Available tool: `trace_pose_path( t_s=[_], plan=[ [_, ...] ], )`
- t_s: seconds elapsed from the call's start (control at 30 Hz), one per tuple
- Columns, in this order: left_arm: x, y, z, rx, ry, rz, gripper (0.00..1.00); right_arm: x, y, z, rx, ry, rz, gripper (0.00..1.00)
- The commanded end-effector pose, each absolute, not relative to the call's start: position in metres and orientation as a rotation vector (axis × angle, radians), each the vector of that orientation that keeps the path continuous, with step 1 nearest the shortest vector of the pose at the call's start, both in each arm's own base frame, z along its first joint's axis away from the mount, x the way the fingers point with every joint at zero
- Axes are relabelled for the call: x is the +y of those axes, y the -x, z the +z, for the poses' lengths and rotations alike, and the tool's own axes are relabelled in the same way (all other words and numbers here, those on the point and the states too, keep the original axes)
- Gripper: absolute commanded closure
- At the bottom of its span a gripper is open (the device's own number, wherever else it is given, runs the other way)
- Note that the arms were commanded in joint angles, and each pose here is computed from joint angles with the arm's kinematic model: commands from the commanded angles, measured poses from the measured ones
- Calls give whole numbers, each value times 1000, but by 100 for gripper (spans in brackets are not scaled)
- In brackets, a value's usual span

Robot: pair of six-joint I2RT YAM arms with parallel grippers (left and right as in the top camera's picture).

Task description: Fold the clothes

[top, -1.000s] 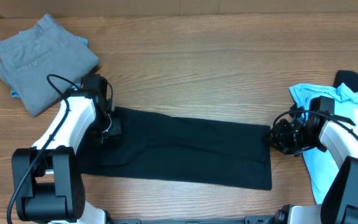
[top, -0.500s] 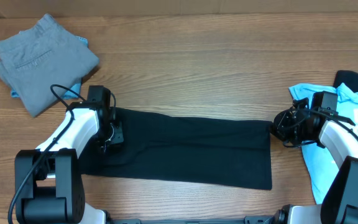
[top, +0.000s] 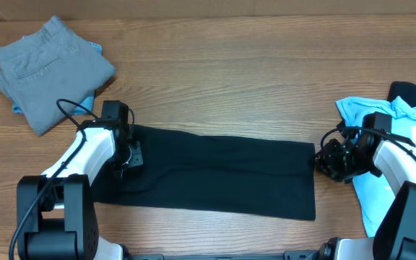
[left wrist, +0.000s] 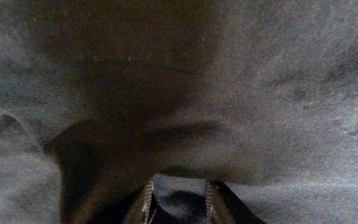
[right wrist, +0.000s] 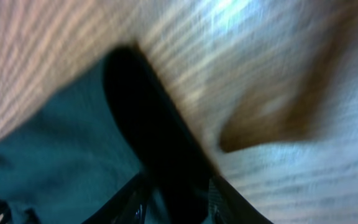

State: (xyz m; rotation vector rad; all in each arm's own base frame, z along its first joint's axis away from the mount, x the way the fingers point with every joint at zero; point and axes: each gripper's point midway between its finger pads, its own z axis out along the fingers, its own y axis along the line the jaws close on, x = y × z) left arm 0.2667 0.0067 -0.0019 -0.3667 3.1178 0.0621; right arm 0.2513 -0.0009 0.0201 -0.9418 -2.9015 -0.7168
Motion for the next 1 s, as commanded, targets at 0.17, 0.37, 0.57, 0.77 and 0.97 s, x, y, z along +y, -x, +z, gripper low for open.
trace_pose_path(
  t_s=[0.17, 0.37, 0.57, 0.77, 0.97],
  plan=[
    [22, -243, -20, 3181, 404, 200, 65, 7, -256, 28, -2928, 849, -809, 89],
    [22, -243, -20, 3183, 394, 200, 65, -1, -259, 48, -2910, 852, -806, 96],
    [22, -244, -20, 3181, 394, 200, 65, -1, -241, 53, -2832, 859, -737, 96],
    [25, -244, -19, 3177, 392, 232, 65, -13, -226, 46, -2813, 873, -571, 96],
    [26, -243, -19, 3179, 391, 242, 64, -23, -222, 42, -2797, 946, -465, 29]
  ],
)
